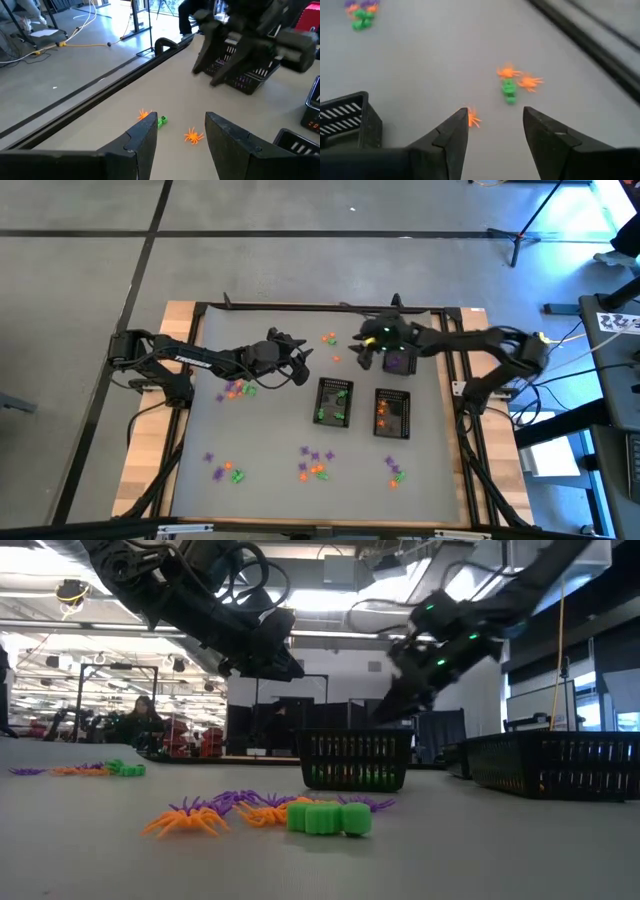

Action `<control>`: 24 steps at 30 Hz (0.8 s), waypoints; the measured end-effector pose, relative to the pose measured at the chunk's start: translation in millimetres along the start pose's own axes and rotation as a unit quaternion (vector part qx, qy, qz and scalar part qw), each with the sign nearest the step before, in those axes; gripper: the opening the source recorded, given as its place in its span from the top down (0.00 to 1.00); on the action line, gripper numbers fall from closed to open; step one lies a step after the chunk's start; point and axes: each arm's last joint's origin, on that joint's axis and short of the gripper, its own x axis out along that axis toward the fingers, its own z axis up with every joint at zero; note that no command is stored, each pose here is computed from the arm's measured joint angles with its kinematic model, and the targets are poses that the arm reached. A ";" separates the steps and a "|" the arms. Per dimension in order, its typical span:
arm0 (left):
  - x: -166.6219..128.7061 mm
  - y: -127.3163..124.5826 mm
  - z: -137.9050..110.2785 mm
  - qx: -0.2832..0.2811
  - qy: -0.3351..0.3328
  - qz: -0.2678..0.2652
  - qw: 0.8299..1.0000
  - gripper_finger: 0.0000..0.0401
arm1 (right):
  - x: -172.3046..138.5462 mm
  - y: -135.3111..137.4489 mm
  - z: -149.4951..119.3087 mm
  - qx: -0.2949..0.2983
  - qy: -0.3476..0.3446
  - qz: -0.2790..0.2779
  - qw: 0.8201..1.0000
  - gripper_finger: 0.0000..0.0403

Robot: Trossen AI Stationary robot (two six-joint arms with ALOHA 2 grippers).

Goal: Sort Halloween decoration
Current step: Put the orange spider toy into the bottom right bin

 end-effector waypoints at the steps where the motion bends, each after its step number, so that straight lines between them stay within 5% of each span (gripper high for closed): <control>1: 0.0 0.0 -0.1 0.000 0.000 0.000 1.000 0.61 | 7.2 -0.6 2.2 -0.003 0.009 0.013 1.000 0.53; 5: 0.0 0.1 -0.4 0.001 0.002 0.000 1.000 0.61 | 35.9 9.4 3.8 -0.037 0.061 0.055 0.996 0.53; 11: 0.0 0.1 -0.5 0.001 0.002 0.000 1.000 0.61 | 67.0 27.2 -3.7 -0.102 0.142 -0.006 0.985 0.53; 17: 0.0 0.1 -0.6 0.002 0.003 0.000 1.000 0.61 | 85.6 30.3 -9.7 -0.115 0.155 -0.007 0.981 0.55; 24: 0.0 0.1 -0.6 0.002 0.003 0.000 1.000 0.61 | 88.4 29.7 -12.3 -0.114 0.159 -0.004 0.981 0.75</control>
